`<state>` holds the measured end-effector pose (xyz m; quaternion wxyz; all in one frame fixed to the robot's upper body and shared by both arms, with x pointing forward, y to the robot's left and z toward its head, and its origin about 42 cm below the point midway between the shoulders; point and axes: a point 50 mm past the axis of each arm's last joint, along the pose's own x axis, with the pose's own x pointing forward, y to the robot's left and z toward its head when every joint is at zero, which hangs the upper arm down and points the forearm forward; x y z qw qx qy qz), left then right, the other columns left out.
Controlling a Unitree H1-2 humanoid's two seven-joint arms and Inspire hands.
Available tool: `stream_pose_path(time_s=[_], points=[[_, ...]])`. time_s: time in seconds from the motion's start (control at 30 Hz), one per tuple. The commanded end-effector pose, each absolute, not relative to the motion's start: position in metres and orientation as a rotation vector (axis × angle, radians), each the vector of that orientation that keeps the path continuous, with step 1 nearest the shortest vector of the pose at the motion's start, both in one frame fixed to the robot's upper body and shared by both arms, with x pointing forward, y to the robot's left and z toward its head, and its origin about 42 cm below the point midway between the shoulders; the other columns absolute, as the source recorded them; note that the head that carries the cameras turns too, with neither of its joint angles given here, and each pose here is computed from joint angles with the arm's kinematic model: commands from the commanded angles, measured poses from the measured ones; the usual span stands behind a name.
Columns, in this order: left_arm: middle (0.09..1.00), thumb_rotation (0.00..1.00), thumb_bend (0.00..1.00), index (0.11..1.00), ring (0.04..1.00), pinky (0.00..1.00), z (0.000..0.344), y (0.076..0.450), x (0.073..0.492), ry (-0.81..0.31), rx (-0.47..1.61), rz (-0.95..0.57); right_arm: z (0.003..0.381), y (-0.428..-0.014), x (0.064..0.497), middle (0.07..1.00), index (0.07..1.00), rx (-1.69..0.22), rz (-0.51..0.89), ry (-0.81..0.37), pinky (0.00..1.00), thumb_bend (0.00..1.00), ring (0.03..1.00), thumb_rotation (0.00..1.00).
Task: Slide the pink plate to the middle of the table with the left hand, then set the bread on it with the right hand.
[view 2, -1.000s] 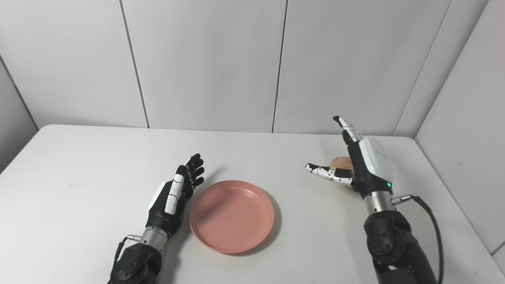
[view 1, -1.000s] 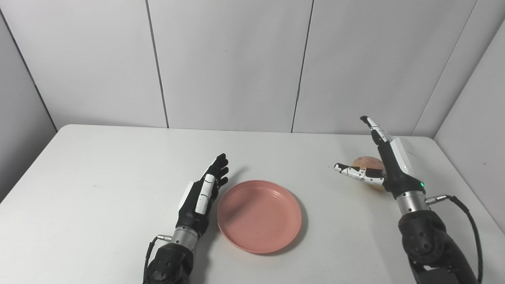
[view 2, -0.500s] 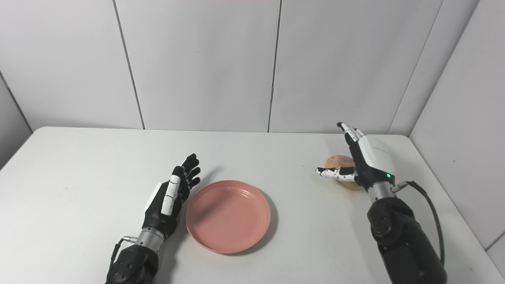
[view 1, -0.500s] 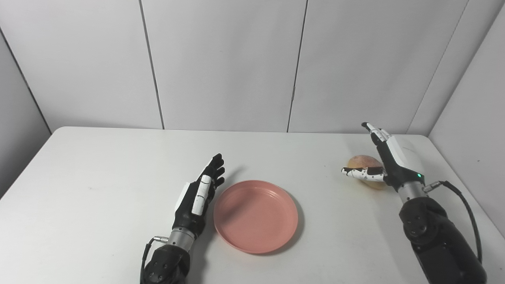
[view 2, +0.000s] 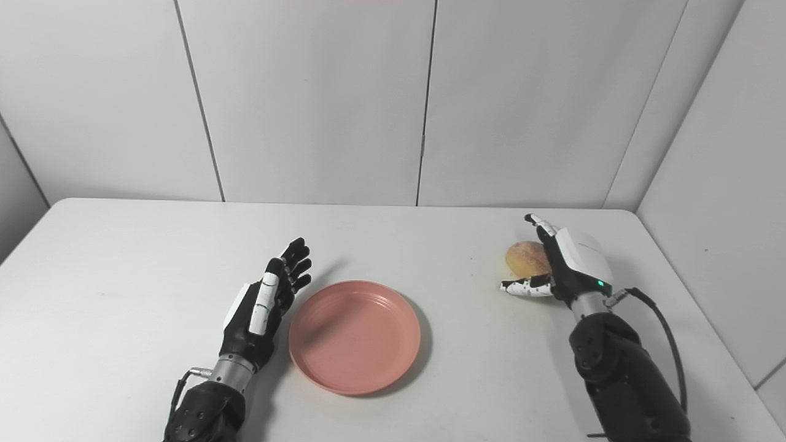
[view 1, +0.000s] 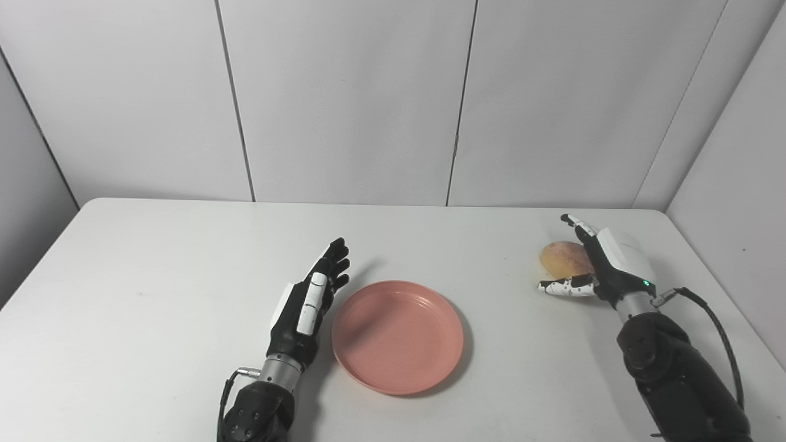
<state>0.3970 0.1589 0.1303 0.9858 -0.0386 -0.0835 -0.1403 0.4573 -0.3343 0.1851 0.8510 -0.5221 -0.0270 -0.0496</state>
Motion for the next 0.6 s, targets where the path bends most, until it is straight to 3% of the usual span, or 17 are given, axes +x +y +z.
stream_pose_path(time_s=[0.0, 0.3, 0.57], points=[[0.959, 1.00, 0.72, 0.907, 0.958, 0.94, 0.1229, 0.1652, 0.3924, -0.163, -0.063, -0.274, 0.2210, -0.3426, 0.4734, 0.879, 0.883, -1.127, -0.179, -0.124, 0.84, 0.77, 0.872, 0.22], [0.962, 1.00, 0.73, 0.908, 0.962, 0.95, 0.1240, 0.1668, 0.3919, -0.163, -0.055, -0.274, 0.2169, -0.3424, 0.4780, 0.878, 0.880, -1.099, -0.176, -0.081, 0.70, 0.74, 0.833, 0.15], [0.961, 0.99, 0.72, 0.907, 0.962, 0.96, 0.1246, 0.1666, 0.3914, -0.168, -0.061, -0.273, 0.2149, -0.3449, 0.4785, 0.800, 0.825, -1.058, -0.182, -0.118, 0.57, 0.62, 0.695, 0.01]])
